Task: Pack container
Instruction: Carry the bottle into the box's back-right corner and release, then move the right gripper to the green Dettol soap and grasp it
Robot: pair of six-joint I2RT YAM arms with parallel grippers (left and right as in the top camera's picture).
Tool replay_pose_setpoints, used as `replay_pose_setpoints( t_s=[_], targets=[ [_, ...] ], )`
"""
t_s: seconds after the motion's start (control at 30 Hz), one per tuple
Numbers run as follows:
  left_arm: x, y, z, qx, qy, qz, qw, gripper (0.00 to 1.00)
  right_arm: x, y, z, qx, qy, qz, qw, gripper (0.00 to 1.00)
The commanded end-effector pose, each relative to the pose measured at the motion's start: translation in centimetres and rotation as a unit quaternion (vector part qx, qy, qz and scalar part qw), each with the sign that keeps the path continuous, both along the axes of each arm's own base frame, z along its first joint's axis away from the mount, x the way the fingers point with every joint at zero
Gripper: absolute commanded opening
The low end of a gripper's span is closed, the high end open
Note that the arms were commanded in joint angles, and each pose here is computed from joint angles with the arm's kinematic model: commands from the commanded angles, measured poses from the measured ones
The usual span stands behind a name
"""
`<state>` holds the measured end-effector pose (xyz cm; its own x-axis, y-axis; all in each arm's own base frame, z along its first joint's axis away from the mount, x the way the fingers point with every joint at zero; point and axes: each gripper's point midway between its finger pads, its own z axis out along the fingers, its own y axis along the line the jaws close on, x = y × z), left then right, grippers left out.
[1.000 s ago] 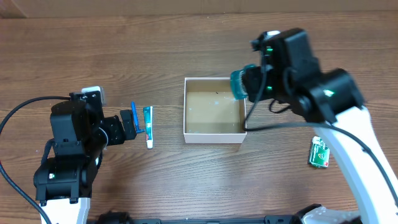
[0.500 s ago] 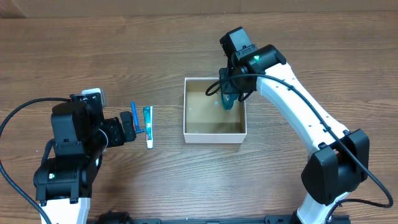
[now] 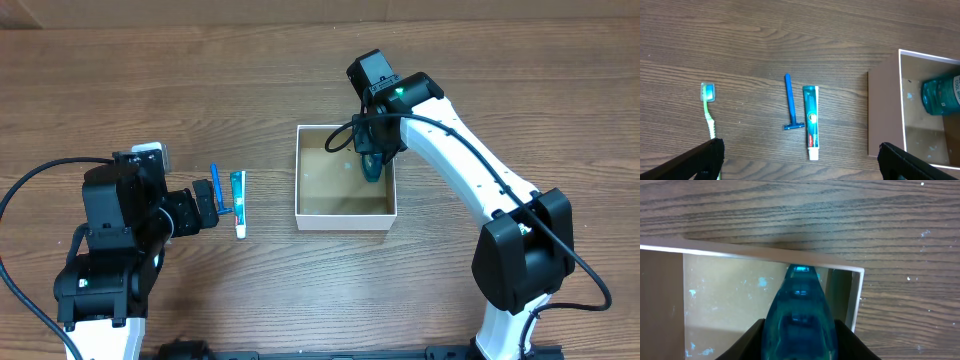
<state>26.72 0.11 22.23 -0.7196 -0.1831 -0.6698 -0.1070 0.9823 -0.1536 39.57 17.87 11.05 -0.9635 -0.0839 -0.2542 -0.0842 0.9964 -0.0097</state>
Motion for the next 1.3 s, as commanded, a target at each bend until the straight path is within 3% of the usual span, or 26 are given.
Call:
replay_pose_setpoints(
  t_s=[0.0, 0.13, 0.23, 0.27, 0.3, 0.37, 0.43, 0.53, 0.57, 0.7, 0.93, 1.03, 1.17, 1.27],
  targets=[
    [0.3, 0.0, 1.3, 0.012, -0.016, -0.009, 1.000, 1.00, -0.2, -0.2, -0.3, -0.010, 0.010, -0.005, 1.000, 0.52],
    [0.3, 0.0, 1.3, 0.012, -0.017, -0.009, 1.000, 1.00, 0.0, -0.6, 3.0, -0.002, -0.034, -0.008, 0.999, 0.71],
    [0.3, 0.0, 1.3, 0.012, -0.017, -0.009, 1.000, 1.00, -0.3, -1.1, 7.6, 0.015, -0.085, -0.010, 0.996, 0.72],
    [0.3, 0.0, 1.3, 0.012, -0.017, -0.009, 1.000, 1.00, -0.7, -1.4, 11.2, 0.029, -0.122, -0.013, 0.992, 0.75],
    [0.3, 0.0, 1.3, 0.012, -0.017, -0.009, 1.000, 1.00, -0.9, -2.4, 14.3, 0.042, -0.161, -0.028, 0.986, 0.96],
    [0.3, 0.2, 1.3, 0.016, -0.016, -0.004, 1.000, 1.00, -1.6, -6.8, 19.7, 0.069, -0.231, -0.113, 0.964, 1.00],
    [0.3, 0.3, 1.3, 0.020, -0.016, -0.001, 1.000, 1.00, -2.9, -13.4, 21.7, 0.078, -0.246, -0.228, 0.939, 1.00],
    [0.3, 0.3, 1.3, 0.020, -0.016, -0.001, 1.000, 1.00, -6.2, -21.5, 19.8, 0.055, -0.187, -0.376, 0.906, 1.00],
    [0.3, 0.3, 1.3, 0.020, -0.017, -0.001, 1.000, 1.00, -8.5, -25.3, 17.9, 0.036, -0.141, -0.451, 0.881, 1.00],
    [0.4, 0.4, 1.3, 0.020, -0.018, -0.001, 1.000, 1.00, -11.9, -29.1, 11.3, 0.040, -0.042, -0.520, 0.852, 1.00],
    [0.4, 0.3, 1.4, 0.007, -0.018, 0.011, 1.000, 1.00, -15.2, -28.2, -3.4, 0.009, 0.056, -0.471, 0.880, 1.00],
    [0.4, 0.4, 1.3, 0.008, -0.017, 0.011, 1.000, 1.00, -16.0, -27.9, -5.8, 0.009, 0.062, -0.469, 0.881, 1.00],
    [0.4, 0.4, 1.3, 0.008, -0.017, 0.011, 1.000, 1.00, -15.3, -25.7, -6.9, 0.063, 0.075, -0.395, 0.913, 1.00],
    [0.2, 0.4, 1.2, 0.009, -0.014, 0.012, 1.000, 1.00, -15.8, -25.3, -7.9, 0.068, 0.100, -0.397, 0.910, 1.00]
  ],
)
